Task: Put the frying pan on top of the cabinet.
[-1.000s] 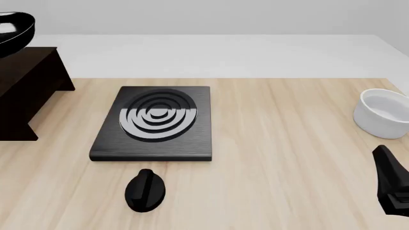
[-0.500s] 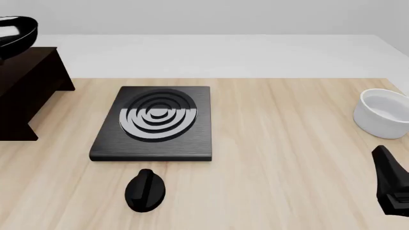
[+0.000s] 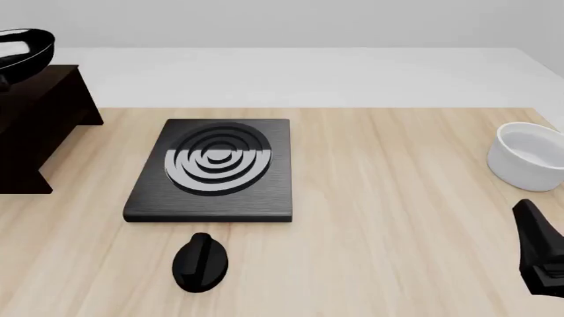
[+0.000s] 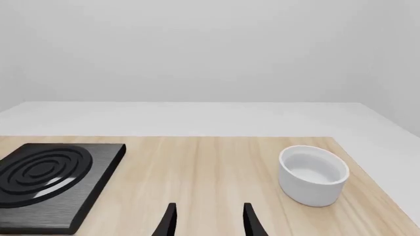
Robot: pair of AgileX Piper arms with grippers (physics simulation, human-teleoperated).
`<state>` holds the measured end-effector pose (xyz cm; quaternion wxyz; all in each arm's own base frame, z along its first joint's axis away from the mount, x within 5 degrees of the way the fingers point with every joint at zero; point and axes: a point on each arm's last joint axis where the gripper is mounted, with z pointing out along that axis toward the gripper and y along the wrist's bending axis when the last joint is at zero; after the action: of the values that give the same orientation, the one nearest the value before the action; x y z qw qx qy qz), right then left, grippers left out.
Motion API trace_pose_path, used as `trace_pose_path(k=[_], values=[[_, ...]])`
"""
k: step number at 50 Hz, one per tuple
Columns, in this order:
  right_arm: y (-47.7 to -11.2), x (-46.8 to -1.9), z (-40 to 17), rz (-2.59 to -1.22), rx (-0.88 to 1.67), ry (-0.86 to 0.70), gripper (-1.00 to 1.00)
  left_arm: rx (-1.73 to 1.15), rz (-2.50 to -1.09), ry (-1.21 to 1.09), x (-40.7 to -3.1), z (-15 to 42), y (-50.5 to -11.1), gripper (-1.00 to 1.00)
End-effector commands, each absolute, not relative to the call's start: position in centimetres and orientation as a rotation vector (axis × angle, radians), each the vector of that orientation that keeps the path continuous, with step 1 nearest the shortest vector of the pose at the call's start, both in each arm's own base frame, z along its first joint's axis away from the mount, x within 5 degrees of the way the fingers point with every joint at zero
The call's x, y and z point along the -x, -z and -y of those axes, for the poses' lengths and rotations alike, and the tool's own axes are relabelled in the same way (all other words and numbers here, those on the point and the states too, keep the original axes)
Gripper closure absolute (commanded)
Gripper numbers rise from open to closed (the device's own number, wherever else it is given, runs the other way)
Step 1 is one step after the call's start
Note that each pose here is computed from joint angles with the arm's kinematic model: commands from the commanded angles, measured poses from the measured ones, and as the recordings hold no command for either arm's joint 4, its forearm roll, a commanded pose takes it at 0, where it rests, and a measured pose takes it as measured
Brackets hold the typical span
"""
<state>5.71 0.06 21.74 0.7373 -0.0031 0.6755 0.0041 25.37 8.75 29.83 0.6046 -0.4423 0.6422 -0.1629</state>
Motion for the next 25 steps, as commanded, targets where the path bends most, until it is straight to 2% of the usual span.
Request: trace_pose_path(k=[1,25], values=[[-21.8,-5.8,-0.1,-1.485,0.007,-0.008,-1.00,0.964,-1.482,0.342,-26.8,-9.5,-30.3,1.00],[-21.6,-5.9,-0.1,-1.489,0.012,-0.006,-1.00,1.003,-1.496,0.309,-28.2,-11.1,-28.8,1.00]])
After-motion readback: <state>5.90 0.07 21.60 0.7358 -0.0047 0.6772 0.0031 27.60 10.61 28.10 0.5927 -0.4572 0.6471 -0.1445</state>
